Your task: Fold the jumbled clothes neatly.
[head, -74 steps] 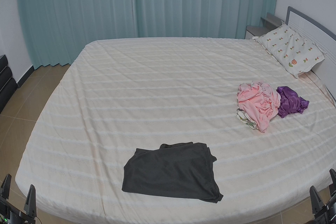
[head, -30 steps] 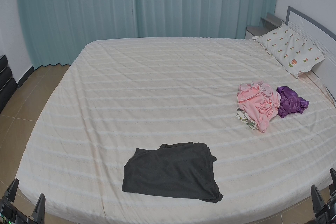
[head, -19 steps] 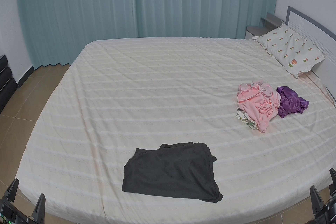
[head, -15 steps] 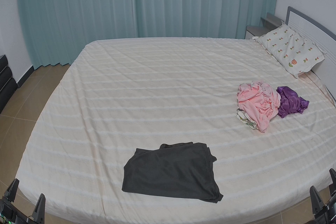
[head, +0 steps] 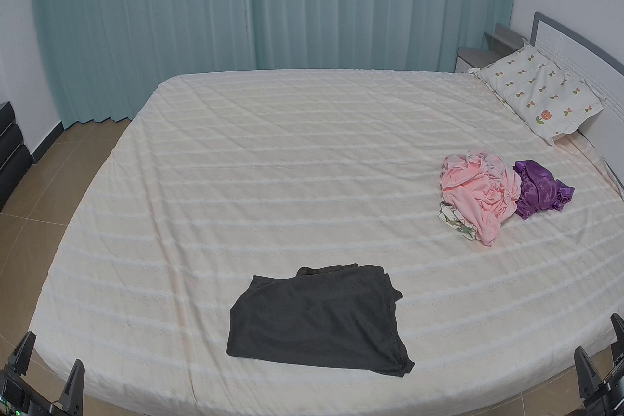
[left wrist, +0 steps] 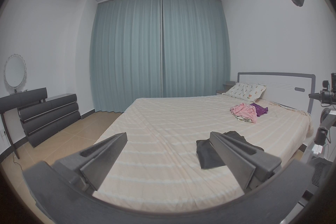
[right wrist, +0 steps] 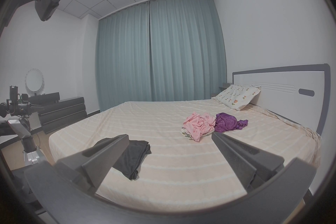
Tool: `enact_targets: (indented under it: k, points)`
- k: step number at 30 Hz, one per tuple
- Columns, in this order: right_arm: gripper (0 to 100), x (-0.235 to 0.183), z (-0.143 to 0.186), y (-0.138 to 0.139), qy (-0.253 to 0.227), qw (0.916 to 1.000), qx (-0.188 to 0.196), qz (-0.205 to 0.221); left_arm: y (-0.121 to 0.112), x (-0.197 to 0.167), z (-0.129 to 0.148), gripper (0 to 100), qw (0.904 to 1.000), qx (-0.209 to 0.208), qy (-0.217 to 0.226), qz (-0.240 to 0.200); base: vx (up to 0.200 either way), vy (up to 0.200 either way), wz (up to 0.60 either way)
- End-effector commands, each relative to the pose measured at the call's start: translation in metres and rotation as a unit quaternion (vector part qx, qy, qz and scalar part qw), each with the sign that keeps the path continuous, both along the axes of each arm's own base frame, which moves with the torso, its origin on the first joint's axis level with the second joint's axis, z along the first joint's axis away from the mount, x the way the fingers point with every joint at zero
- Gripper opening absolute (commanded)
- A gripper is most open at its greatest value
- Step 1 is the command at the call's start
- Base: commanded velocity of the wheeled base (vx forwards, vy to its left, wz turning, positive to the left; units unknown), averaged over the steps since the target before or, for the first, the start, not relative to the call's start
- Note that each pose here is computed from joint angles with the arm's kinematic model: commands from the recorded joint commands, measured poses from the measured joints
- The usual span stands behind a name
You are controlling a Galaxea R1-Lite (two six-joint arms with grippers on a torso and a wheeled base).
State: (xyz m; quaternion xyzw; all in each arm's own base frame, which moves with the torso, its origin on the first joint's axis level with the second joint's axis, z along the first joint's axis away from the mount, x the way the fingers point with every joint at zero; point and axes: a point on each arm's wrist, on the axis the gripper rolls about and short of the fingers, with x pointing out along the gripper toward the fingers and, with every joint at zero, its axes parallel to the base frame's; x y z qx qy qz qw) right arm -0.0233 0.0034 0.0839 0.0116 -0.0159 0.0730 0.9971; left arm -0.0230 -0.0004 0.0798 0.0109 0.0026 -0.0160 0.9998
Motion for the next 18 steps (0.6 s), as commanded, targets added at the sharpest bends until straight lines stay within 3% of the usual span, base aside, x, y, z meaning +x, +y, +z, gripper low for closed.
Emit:
enact_targets:
  k: [1, 18]
  points:
    - [100, -0.0006, -0.0024, 0.0002, -0.002, 1.0000, 0.000, 0.004, 0.0000, 0.0003, -0.0048, 100, 1.0000, 0.001, 0.003, 0.000, 0.000, 0.000, 0.00]
    - [100, -0.0007, -0.0025, 0.0004, 0.002, 1.0000, 0.000, 0.008, 0.0000, 0.0003, -0.0048, 100, 1.0000, 0.000, 0.003, 0.000, 0.000, 0.000, 0.00]
